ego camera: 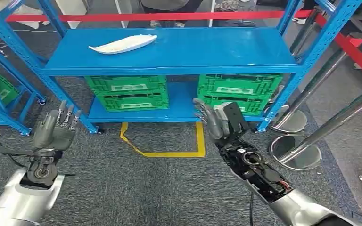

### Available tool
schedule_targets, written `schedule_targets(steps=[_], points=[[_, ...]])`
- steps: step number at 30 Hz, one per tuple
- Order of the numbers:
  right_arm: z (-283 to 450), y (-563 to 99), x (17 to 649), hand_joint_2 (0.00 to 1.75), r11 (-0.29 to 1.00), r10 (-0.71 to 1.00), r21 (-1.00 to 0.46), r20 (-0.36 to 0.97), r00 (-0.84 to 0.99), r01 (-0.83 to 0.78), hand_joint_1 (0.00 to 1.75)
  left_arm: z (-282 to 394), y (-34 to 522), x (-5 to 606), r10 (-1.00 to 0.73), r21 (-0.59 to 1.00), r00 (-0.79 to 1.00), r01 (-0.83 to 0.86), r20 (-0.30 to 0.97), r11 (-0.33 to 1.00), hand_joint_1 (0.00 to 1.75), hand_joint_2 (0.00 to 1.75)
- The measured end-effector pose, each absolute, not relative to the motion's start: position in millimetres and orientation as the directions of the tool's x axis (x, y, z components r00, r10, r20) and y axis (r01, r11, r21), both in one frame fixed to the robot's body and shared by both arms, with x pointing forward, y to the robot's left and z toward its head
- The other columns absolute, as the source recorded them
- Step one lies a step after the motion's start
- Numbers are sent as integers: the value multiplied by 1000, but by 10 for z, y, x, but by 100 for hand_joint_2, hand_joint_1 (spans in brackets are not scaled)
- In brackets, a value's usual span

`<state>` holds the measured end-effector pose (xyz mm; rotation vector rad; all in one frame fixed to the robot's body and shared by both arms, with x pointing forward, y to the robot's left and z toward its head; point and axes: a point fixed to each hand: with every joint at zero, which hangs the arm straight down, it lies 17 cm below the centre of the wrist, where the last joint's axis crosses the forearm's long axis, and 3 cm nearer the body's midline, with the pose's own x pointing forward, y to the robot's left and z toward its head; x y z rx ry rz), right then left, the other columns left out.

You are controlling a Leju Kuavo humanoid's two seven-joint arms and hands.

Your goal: Take the parts from the cabinet and place them on the table.

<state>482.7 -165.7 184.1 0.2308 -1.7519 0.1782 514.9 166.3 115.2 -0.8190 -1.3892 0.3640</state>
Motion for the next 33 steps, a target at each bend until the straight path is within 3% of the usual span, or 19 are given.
schedule_targets(steps=[11,33], points=[[1864,-1628,4861,0,962,-59,5,980,-191,-272,0,952,1870,5215,887,-928,282,26,364,372,0,175],[1739,-1646,4817,0,965,-71,29,986,-153,-262,0,681,2031,5151,900,-924,250,-45,357,379,0,175]])
